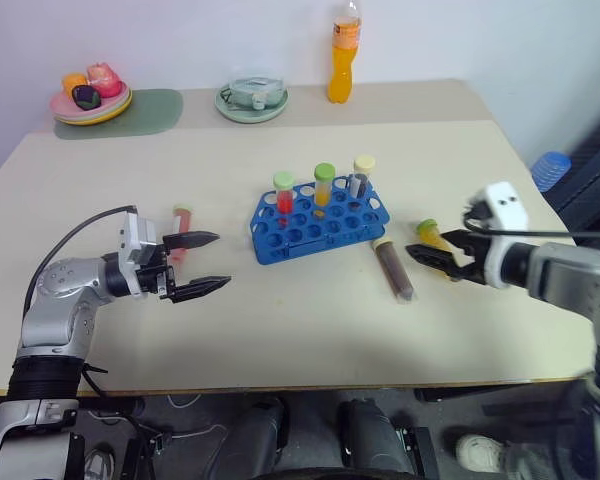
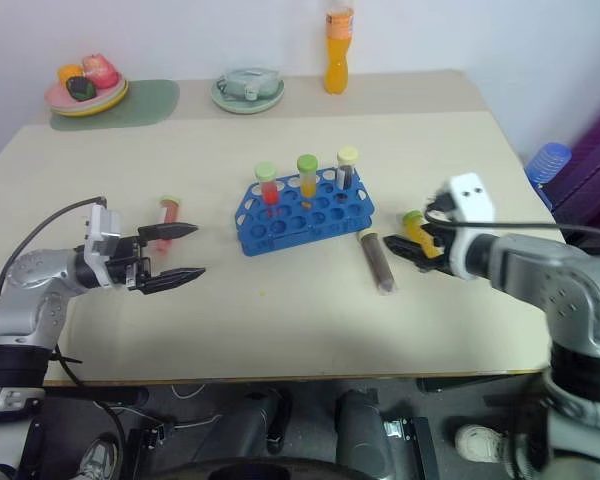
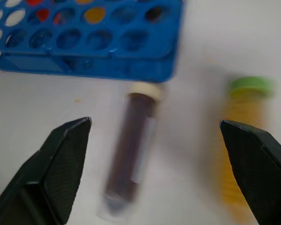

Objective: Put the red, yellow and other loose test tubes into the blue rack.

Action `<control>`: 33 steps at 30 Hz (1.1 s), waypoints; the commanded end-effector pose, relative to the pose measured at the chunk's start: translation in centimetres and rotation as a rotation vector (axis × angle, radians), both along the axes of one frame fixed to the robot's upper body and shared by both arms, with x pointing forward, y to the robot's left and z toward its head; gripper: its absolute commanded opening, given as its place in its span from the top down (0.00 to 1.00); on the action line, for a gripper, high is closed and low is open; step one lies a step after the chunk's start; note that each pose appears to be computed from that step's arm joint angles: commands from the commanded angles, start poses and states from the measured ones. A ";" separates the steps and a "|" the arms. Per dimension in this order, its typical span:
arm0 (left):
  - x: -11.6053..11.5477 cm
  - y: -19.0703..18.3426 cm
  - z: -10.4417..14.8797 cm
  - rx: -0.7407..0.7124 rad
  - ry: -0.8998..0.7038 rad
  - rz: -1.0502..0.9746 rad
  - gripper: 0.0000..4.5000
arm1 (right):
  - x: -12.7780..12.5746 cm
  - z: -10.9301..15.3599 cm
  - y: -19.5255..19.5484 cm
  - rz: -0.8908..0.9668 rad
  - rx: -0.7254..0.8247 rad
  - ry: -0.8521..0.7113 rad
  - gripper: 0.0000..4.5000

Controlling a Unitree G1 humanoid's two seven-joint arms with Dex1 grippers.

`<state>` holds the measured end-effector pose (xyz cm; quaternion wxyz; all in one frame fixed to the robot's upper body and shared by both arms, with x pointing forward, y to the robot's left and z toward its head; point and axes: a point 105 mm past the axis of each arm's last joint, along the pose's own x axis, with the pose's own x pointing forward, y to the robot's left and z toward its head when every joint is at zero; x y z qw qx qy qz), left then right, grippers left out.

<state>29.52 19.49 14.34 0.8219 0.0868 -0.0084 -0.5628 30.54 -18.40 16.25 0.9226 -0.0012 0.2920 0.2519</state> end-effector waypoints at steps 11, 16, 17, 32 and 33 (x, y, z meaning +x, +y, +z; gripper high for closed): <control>-1.0 -0.5 0.1 0.006 -0.019 -0.024 0.01 | 2.2 -2.8 1.9 -0.072 -0.071 0.153 0.00; -1.1 -0.4 0.1 0.008 -0.018 -0.020 0.01 | 2.8 -4.0 2.7 -0.077 -0.127 0.190 0.00; -1.2 -0.4 0.1 0.008 -0.018 -0.019 0.01 | 3.0 -4.3 2.9 -0.074 -0.150 0.190 0.00; -1.6 -0.5 -0.4 0.004 -0.010 -0.002 0.00 | 2.6 -6.1 4.8 0.250 -0.565 -0.138 0.80; -1.6 -0.5 -0.4 0.003 -0.010 0.000 0.00 | 2.4 -5.8 5.1 0.289 -0.571 -0.180 0.80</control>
